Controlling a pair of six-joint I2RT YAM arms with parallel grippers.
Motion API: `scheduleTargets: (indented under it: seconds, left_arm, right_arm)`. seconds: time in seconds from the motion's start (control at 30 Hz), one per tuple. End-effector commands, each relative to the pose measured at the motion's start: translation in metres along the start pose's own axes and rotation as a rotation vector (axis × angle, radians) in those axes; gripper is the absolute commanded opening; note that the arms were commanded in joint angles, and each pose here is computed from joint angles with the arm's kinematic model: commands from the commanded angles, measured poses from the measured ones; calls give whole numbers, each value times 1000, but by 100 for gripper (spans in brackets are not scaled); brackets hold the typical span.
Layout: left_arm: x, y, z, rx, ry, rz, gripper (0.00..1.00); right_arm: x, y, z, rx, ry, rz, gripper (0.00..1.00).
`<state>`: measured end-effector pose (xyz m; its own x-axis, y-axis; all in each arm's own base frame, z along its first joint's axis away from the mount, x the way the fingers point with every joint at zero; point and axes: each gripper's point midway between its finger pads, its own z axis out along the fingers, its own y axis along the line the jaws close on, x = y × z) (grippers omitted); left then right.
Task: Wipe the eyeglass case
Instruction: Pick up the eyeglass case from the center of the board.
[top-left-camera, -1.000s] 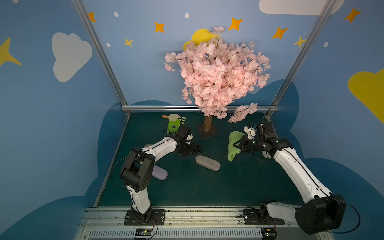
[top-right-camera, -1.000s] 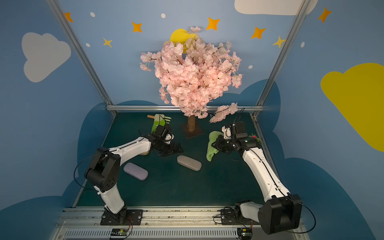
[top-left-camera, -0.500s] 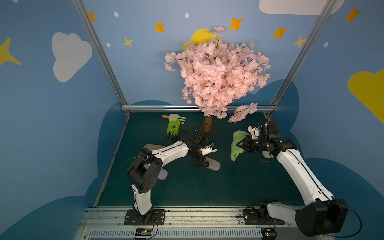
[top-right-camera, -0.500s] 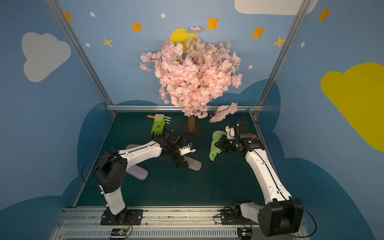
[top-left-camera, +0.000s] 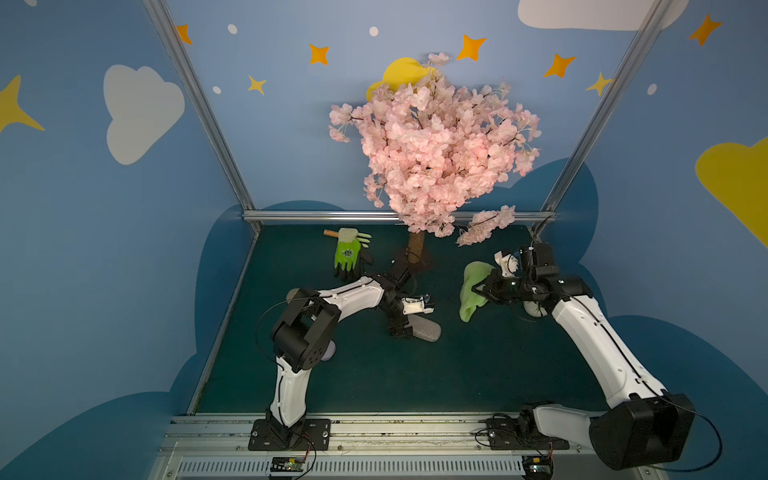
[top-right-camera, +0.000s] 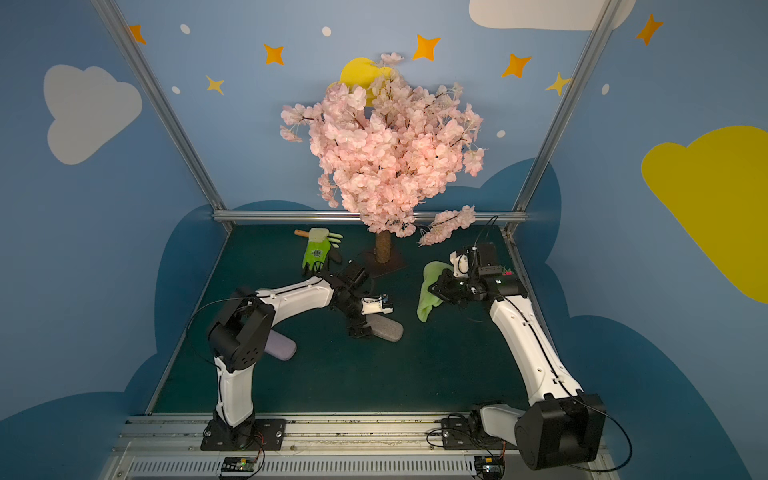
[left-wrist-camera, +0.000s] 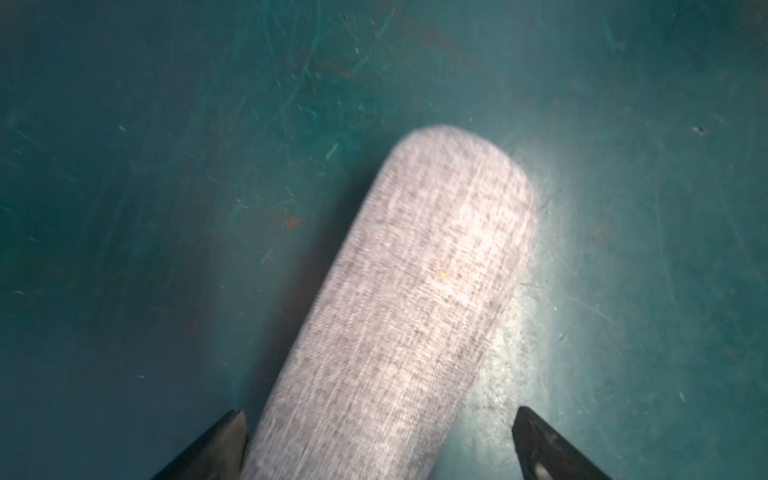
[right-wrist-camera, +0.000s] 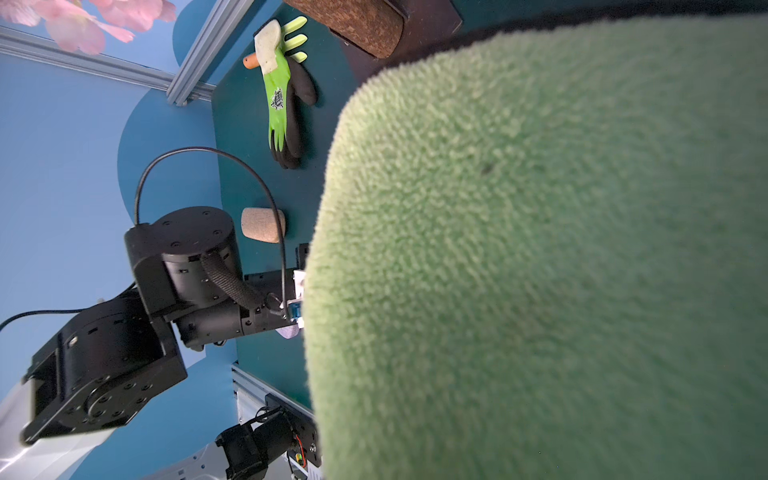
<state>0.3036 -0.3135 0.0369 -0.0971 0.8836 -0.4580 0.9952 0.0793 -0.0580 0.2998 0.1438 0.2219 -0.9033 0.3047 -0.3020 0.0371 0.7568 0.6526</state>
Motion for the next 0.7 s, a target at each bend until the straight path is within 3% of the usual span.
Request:
scheduleTargets:
  seconds: [0.0,0.13,0.27,0.37,0.5,0.67]
  left_arm:
    - [7,-13,5,69,12,-9,99]
    - [11,-13,11,65,18,-14,94]
    - [11,-4,14,41,25,0,73]
    - [8,-3,18,40,16,5,63]
    - [-1,-4,17,36,-3,23,31]
    - [-18,9,-7,-40,-36,-8,17]
  right_arm:
    - [-1,5,-1,-20,0,2,0]
    - [0,5,-1,-20,-1,1,0]
    - [1,5,-2,-24,0,5,0]
    - [1,5,-3,-24,-5,3,0]
    - [3,1,-1,-16,-1,7,0]
    - [3,2,-6,-9,-6,-4,0]
